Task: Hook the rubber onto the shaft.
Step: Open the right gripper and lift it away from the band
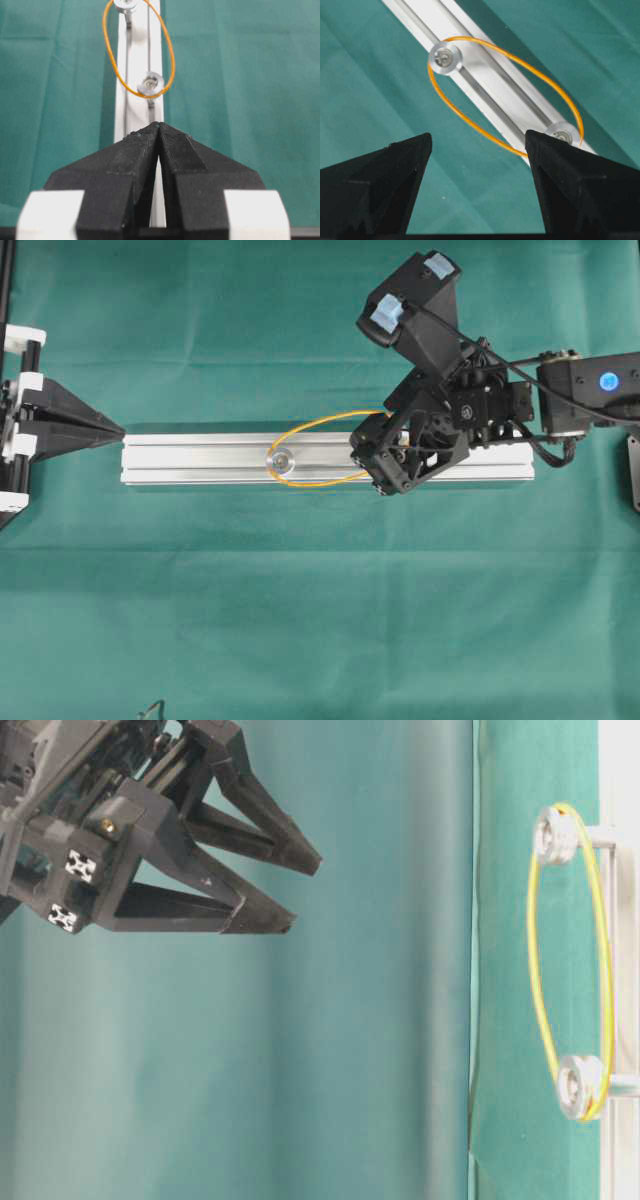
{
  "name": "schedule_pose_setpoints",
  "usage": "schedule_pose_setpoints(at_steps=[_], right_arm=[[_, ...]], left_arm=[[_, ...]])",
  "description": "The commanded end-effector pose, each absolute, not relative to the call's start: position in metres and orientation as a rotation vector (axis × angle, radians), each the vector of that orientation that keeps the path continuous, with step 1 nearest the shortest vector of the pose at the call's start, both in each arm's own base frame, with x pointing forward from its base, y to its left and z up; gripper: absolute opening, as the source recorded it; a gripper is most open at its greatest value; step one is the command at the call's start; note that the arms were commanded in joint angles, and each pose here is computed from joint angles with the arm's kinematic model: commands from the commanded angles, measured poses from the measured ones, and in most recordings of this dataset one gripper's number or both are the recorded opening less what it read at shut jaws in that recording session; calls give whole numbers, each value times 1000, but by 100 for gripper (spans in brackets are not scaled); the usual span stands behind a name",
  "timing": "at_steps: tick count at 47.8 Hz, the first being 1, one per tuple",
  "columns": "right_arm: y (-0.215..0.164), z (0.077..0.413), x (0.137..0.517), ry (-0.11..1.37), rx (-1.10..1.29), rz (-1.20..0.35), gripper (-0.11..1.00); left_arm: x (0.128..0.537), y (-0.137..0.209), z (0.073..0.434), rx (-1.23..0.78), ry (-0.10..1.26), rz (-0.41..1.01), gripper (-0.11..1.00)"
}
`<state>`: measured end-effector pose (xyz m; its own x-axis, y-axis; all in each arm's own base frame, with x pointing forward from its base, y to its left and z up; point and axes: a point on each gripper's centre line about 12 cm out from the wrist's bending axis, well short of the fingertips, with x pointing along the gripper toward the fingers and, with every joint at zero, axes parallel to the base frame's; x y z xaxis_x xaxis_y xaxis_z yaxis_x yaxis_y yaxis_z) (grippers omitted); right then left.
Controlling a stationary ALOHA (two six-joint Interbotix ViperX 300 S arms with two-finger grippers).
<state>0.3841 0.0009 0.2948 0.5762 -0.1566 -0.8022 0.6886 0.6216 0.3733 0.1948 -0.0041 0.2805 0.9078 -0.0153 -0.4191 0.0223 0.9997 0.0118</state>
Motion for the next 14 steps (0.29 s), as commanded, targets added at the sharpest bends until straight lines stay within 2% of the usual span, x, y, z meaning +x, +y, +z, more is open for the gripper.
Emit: schedule_pose_setpoints(at_steps=[1, 14], right_arm=[[1, 308, 382, 784, 711, -515, 81], [2, 308, 382, 836, 470, -404, 77]], left_arm=[[198, -5, 292, 18, 405, -22, 0], [198, -5, 292, 18, 405, -22, 0]])
